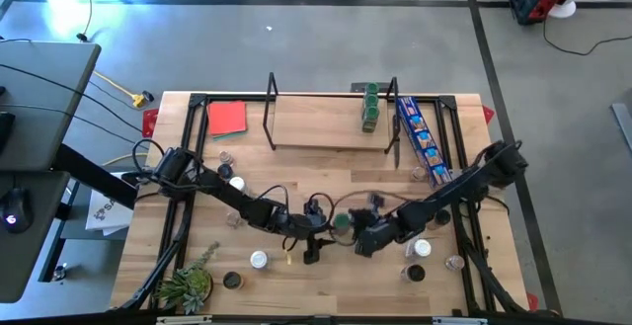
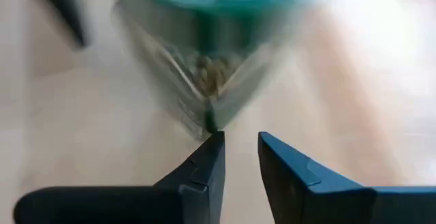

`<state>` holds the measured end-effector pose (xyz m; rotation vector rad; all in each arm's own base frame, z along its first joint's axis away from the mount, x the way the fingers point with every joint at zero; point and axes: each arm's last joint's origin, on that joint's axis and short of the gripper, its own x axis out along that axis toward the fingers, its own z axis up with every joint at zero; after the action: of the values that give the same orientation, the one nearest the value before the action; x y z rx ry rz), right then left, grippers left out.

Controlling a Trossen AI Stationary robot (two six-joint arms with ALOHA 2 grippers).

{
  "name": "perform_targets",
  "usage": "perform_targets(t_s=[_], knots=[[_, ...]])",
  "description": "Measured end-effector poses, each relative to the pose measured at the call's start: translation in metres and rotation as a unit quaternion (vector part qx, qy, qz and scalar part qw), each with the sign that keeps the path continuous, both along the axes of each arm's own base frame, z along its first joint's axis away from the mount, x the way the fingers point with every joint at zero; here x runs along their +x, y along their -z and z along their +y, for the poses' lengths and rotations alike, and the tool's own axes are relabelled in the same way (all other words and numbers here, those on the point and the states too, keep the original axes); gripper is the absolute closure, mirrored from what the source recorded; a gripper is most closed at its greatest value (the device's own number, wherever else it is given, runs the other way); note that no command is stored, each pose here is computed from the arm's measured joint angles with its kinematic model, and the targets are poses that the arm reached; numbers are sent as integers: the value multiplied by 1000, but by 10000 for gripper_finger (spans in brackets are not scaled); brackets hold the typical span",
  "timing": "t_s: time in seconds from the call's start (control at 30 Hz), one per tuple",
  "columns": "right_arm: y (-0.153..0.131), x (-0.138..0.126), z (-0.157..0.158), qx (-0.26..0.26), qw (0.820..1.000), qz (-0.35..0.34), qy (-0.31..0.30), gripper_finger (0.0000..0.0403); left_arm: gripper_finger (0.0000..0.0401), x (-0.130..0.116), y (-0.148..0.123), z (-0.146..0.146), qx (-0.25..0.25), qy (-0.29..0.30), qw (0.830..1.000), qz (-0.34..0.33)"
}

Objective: Shelf spices
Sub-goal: Put the green seasoning bottle on the shelf aligned with the other green seasoning bottle

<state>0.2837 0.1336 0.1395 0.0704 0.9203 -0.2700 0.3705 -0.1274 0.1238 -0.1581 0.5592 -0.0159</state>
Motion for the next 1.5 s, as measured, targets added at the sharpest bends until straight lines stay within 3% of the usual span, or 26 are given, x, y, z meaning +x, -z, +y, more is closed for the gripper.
perform_targets(t_s=[0.2, 0.4, 0.47, 0.6, 0.73, 0.97, 1.07, 1.5], knots=[[-35, -19, -11, -12, 1000, 9, -1, 320, 211, 4, -1, 10, 30, -27, 999, -11], [-69, -34, -10, -26, 990, -8, -139, 320, 211, 7, -2, 20, 51, -33, 998, -18], [-78, -33, -10, -24, 983, -29, -179, 320, 211, 10, -5, 26, 62, -38, 997, -31], [-93, -25, -16, -17, 978, -43, -203, 313, 211, 15, -7, 39, 67, -45, 996, -40], [-107, -12, -22, -11, 974, -63, -215, 271, 211, 16, -6, 43, 59, -34, 997, -33], [-107, -5, -49, -18, 985, -44, -167, 153, 211, 7, 1, 27, 49, -27, 998, 7], [-105, -1, -59, 6, 987, -36, -154, 119, 211, 1, 5, 19, 50, -36, 998, 30], [-63, 19, -62, -15, 988, 35, -150, 108, 211, -7, 9, 5, 74, -62, 994, 44]])
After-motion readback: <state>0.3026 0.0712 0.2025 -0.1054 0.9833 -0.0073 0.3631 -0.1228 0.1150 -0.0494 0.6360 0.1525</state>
